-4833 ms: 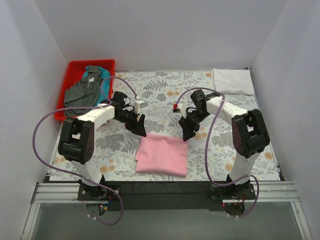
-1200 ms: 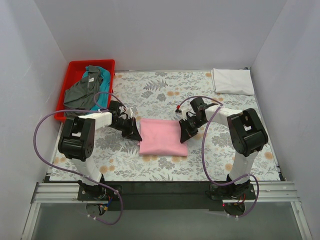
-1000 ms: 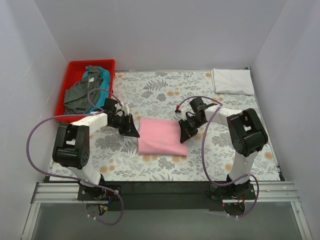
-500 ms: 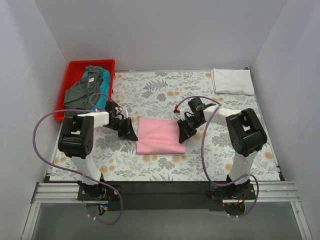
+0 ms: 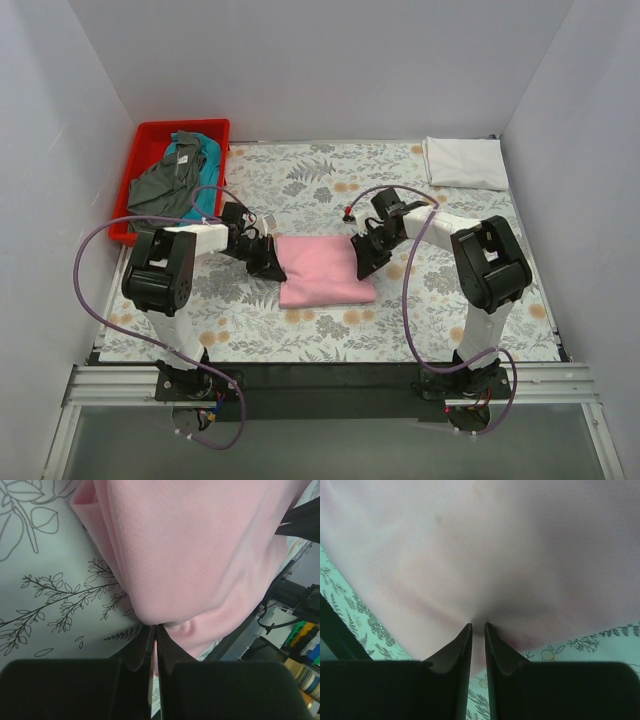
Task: Fold and stack the t-shirts
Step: Fold the tshirt
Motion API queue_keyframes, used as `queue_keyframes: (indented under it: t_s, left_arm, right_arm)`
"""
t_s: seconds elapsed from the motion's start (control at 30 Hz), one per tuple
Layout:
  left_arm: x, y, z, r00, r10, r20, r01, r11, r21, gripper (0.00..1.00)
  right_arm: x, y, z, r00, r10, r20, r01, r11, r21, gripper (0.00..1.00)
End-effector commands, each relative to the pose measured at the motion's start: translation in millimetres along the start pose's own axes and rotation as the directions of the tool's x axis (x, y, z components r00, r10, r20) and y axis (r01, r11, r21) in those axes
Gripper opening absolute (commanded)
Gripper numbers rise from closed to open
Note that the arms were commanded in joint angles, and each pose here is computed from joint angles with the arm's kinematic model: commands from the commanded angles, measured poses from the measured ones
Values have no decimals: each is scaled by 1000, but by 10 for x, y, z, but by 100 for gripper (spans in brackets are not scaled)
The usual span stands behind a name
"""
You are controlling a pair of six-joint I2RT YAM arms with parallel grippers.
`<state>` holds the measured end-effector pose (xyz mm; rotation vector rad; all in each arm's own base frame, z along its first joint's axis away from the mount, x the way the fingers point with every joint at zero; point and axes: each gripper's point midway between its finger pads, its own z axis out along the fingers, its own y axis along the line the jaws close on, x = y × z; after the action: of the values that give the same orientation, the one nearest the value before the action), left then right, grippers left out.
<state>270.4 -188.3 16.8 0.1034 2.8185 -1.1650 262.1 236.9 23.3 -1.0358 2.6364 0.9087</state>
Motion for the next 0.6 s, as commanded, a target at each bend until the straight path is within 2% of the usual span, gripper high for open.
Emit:
queue_keyframes:
  t_s: [0.0, 0.03, 0.13, 0.23, 0.3, 0.37, 0.43, 0.57]
  left_arm:
    - [-124, -14, -67, 998, 14, 55, -13, 1000, -18, 0]
    - [-160, -49, -127, 997, 23, 76, -22, 1000, -14, 1]
    - [-203, -111, -304, 992, 25, 122, -28, 999, 26, 17]
    - [-239, -368, -568, 972, 134, 194, -154, 984, 92, 22]
    - [-232, -591, -728, 948, 211, 240, -247, 960, 132, 25]
    - [-216, -753, -758, 938, 236, 252, -282, 945, 164, 26]
    - [-141, -916, -720, 945, 228, 235, -280, 934, 221, 25]
    - [193, -1187, -421, 970, 195, 142, -233, 913, 336, 23]
  right_arm:
    - [-79, -337, -128, 994, -105, 0, 103, 978, 181, 24]
    - [-115, -347, -187, 993, -114, 12, 110, 975, 191, 25]
    - [-307, -239, -418, 980, -187, 65, 171, 966, 193, 32]
    - [-483, 14, -665, 954, -264, 139, 242, 957, 158, 41]
    - [-523, 269, -768, 936, -291, 198, 280, 956, 81, 46]
    - [-510, 487, -809, 930, -279, 238, 289, 957, -8, 47]
    - [-418, 616, -803, 933, -257, 251, 283, 956, -76, 38]
    - [-193, 900, -599, 971, -106, 214, 170, 935, -310, 29]
